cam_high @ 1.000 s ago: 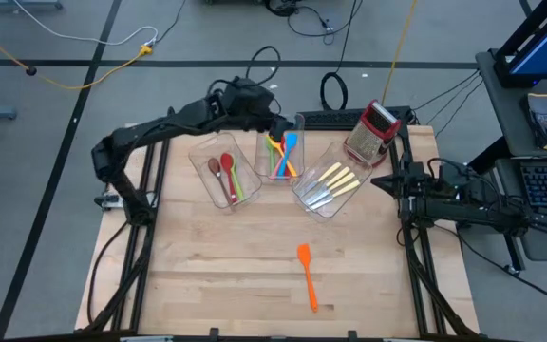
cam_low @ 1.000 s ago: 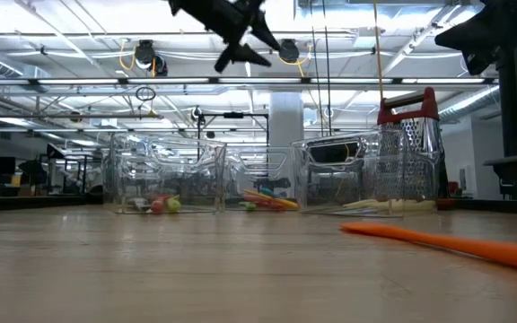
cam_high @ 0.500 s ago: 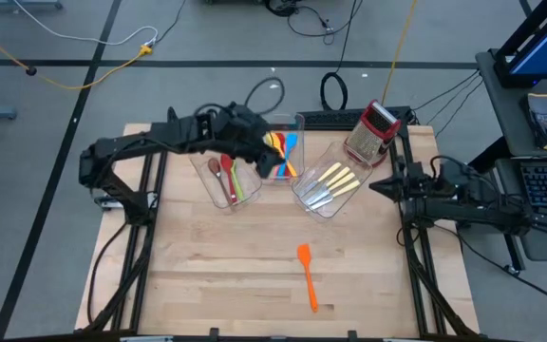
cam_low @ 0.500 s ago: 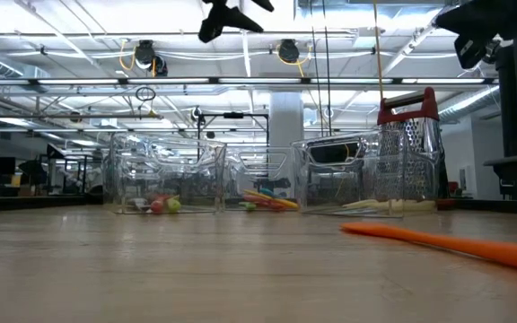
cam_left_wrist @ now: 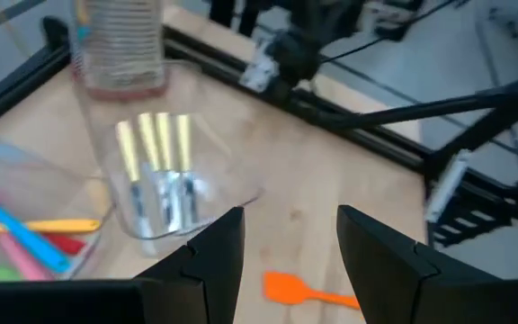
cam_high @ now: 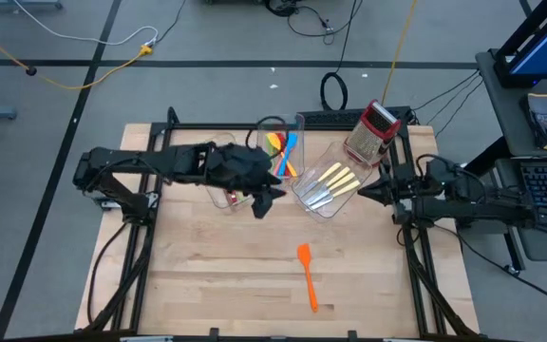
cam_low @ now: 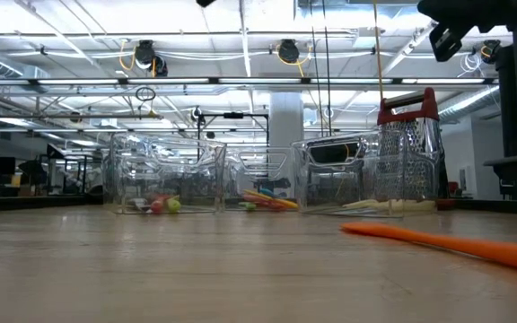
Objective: Pick & Place Kitchen Items
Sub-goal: Put the orange spatula into the middle transparent bin
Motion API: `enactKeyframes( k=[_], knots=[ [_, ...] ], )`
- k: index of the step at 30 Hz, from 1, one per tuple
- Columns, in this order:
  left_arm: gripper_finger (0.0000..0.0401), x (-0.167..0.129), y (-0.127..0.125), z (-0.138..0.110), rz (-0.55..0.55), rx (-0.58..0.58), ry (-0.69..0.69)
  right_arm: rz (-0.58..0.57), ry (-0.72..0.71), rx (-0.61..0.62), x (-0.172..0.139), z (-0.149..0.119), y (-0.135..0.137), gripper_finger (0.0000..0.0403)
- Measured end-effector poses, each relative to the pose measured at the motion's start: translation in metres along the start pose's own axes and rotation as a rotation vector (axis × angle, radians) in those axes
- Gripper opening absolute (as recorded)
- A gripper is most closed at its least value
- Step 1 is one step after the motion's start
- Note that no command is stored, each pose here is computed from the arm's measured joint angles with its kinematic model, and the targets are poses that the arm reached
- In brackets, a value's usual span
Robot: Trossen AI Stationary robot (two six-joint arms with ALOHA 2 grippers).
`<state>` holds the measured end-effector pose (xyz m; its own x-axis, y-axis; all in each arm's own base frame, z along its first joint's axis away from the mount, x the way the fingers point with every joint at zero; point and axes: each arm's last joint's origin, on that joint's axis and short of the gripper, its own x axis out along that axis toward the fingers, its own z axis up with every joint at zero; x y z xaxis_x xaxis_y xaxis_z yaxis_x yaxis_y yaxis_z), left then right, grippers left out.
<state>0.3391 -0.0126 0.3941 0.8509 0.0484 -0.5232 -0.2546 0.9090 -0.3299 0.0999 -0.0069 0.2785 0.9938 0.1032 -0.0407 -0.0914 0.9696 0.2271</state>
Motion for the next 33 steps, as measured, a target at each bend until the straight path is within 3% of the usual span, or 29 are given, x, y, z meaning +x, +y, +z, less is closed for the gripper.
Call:
enactKeyframes(
  k=[8,15,33],
  knots=[
    [0.0179,-0.014,-0.015,-0.004,-0.059,0.031,-0.047,0.077,0.03,-0.004,0.012,-0.001,0.006,0.0013],
    [0.0179,-0.034,-0.01,-0.034,-0.091,0.047,-0.086,0.145,0.032,-0.006,0.025,-0.001,0.013,0.0013],
    [0.018,-0.104,0.04,-0.128,-0.209,0.072,-0.211,0.013,0.119,0.001,0.079,-0.012,0.038,0.0013]
  ],
)
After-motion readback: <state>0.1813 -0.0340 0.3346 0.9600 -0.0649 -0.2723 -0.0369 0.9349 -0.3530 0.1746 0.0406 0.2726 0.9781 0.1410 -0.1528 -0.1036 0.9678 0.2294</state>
